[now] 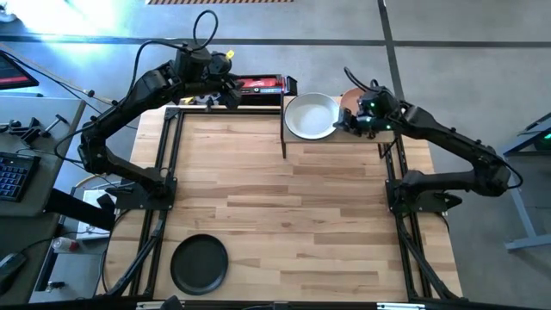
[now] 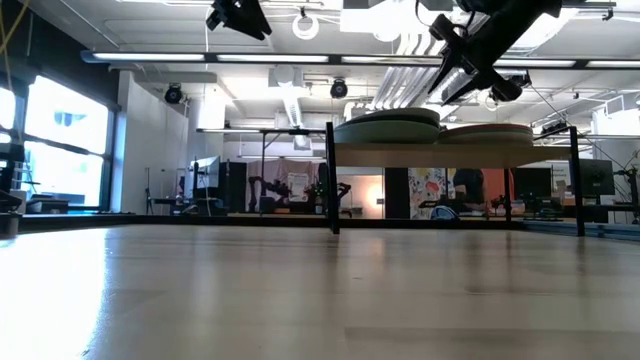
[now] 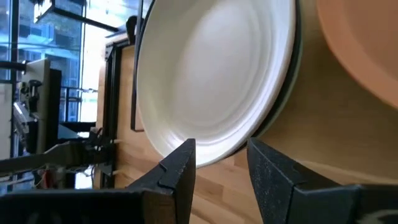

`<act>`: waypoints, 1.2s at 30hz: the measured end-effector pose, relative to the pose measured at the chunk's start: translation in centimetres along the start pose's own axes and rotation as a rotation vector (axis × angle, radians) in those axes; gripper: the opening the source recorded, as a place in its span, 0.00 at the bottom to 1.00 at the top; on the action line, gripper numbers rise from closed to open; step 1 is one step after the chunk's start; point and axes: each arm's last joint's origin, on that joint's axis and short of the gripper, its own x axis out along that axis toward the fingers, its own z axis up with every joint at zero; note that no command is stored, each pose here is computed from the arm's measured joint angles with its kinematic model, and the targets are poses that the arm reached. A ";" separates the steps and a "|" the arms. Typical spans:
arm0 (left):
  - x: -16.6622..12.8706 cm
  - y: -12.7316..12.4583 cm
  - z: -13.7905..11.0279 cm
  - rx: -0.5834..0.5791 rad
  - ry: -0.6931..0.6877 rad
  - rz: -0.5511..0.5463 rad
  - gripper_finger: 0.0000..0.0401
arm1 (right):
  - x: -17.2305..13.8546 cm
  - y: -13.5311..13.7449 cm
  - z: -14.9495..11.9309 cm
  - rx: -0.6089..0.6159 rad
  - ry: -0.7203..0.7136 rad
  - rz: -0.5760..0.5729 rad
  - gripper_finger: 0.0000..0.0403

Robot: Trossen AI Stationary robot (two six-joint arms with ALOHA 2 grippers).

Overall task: Place and stack plates onto a shelf
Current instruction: Stack the white plate on the black plate on the shelf

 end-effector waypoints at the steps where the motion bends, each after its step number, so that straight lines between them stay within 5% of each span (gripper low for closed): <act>1: 0.0 0.0 0.0 0.000 0.000 0.000 0.29 | 0.0 0.0 0.0 0.000 -0.011 -0.005 0.31; 36: 0.1 0.0 -0.4 0.012 0.043 0.009 0.29 | 1.2 0.0 0.1 -0.017 0.013 -0.033 0.31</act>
